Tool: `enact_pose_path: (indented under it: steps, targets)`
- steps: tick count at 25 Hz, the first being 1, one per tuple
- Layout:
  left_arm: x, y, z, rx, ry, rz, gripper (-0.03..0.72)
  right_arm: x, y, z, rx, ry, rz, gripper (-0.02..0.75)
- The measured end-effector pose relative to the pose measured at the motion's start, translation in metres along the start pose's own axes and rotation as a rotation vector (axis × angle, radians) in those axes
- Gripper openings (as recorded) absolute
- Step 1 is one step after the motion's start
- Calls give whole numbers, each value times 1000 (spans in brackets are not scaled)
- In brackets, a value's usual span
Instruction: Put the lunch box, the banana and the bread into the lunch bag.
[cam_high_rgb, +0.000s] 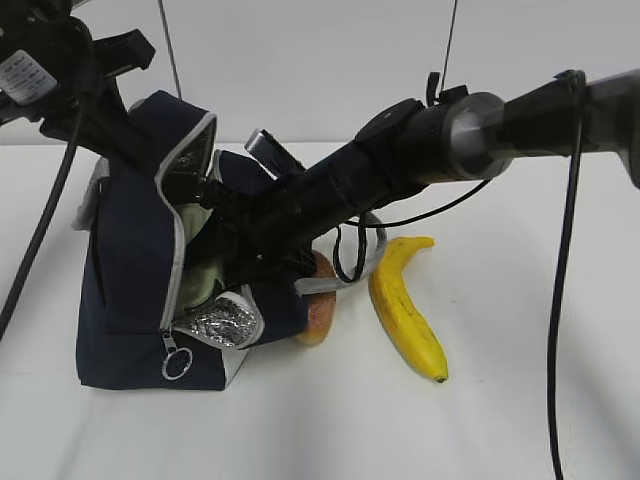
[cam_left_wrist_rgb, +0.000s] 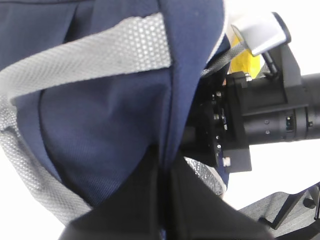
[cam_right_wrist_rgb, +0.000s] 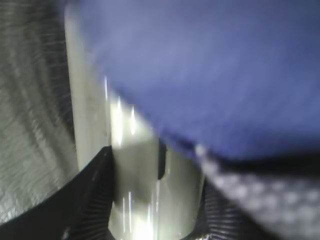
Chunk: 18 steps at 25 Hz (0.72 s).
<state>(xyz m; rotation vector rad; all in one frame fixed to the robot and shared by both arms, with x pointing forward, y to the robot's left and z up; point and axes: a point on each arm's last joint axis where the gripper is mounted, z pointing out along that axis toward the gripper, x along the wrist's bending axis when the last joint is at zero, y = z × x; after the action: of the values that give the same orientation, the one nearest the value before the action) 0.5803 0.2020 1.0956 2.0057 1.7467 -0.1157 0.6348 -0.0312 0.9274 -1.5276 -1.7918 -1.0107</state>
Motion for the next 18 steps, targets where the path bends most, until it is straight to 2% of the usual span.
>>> enact_pose_path:
  steps: [14,16,18]
  targets:
    - [0,-2,0,19,-1,3,-2,-5,2,4,-28,-34,0,393]
    - [0,-2,0,20,-1,3,-2,-5,2,4,-26,-40,-9,416]
    - [0,-2,0,20,-1,3,-2,-5,2,4,-19,-43,-13,474]
